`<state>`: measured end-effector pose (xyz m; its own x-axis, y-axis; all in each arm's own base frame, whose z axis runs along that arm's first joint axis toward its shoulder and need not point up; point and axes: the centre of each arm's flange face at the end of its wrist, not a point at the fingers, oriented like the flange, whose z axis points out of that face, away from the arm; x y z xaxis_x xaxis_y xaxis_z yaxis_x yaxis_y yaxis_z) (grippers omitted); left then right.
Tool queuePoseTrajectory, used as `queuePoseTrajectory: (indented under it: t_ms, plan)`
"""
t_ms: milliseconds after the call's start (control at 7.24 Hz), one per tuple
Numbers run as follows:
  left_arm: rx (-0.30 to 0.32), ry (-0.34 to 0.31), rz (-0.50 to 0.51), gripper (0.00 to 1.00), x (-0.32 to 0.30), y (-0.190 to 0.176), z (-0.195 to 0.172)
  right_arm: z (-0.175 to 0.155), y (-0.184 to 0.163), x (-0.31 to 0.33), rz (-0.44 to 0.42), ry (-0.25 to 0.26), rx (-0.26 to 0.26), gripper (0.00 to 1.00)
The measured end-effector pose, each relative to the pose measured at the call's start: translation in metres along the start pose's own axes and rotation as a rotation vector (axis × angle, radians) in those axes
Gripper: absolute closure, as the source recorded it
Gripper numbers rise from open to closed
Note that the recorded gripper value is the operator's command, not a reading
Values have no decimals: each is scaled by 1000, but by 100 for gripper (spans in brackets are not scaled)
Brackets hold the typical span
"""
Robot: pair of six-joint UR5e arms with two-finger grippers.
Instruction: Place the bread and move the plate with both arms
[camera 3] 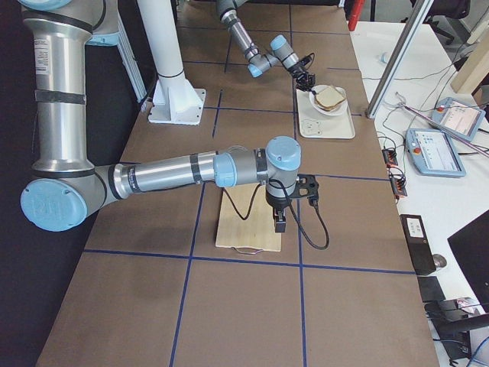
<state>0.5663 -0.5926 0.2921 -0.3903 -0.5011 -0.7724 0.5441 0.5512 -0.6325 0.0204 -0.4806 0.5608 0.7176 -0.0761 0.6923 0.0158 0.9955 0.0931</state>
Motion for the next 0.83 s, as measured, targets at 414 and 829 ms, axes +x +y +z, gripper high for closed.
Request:
queuePoseTrajectory:
  t_ms: [414, 829]
  plan:
    - [-11, -22, 27, 0, -8, -3, -1, 1, 0, 0, 1, -4, -2, 0]
    - [-91, -138, 126, 0, 23, -47, -25, 1, -2, 0, 2, -5, -2, 0]
